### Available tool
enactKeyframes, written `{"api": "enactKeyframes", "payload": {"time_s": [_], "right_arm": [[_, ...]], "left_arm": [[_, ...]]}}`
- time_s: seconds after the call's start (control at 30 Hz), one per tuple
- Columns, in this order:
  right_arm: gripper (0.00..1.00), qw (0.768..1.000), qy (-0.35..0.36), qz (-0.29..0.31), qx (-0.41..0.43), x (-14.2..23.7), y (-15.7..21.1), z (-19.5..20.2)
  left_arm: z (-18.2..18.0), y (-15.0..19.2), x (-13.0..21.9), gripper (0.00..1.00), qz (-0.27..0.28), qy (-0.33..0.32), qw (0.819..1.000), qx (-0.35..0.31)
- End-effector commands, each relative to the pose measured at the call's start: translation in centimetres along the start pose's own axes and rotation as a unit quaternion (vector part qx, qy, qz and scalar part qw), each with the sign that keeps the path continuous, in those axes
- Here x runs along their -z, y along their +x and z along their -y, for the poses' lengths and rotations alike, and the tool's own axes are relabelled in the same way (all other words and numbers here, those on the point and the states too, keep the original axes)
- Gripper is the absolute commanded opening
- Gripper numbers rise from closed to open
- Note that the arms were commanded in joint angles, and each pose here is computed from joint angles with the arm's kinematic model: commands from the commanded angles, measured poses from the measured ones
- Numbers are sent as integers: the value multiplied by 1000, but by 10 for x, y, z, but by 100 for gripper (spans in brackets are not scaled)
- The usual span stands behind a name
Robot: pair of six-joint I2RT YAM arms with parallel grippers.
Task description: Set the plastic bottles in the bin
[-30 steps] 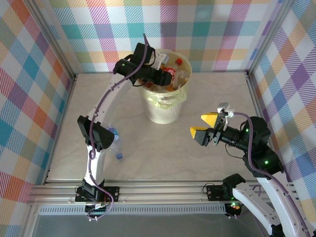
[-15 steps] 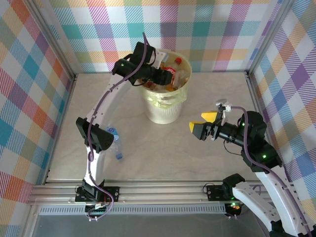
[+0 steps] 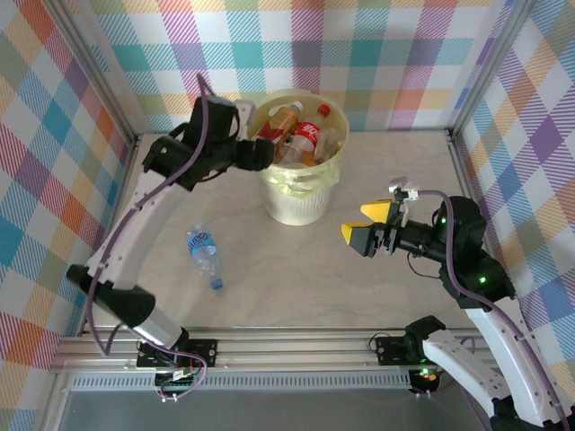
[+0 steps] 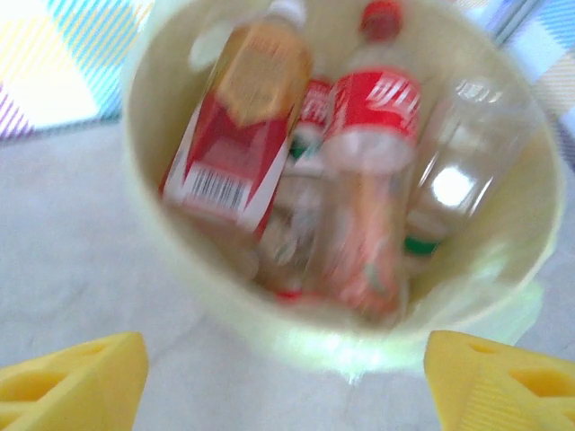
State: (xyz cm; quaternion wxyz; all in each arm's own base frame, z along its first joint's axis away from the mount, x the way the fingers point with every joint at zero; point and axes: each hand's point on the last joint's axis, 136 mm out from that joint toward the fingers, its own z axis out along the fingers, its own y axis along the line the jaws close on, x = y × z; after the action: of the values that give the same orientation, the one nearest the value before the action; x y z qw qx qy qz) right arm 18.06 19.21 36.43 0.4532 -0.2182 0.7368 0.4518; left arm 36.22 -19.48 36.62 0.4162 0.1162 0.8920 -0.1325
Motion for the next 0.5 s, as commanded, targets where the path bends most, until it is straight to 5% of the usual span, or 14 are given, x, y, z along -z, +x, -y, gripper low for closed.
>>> {"api": "enactKeyframes", "payload": {"time_s": [0.0,0.27,0.47], "right_arm": [[100,999,-34,-4,17,0,-5,-15],[100,997,-70,-20,5,-10,-4,-19],[100,997,-71,-25,-5,-15,0,-15]], "left_arm": [[-36,36,7,84,-18,-58,996,70],[-101,158,17,94,-93,-146,963,206],[-142,224,13,97,-136,-246,921,268]]}}
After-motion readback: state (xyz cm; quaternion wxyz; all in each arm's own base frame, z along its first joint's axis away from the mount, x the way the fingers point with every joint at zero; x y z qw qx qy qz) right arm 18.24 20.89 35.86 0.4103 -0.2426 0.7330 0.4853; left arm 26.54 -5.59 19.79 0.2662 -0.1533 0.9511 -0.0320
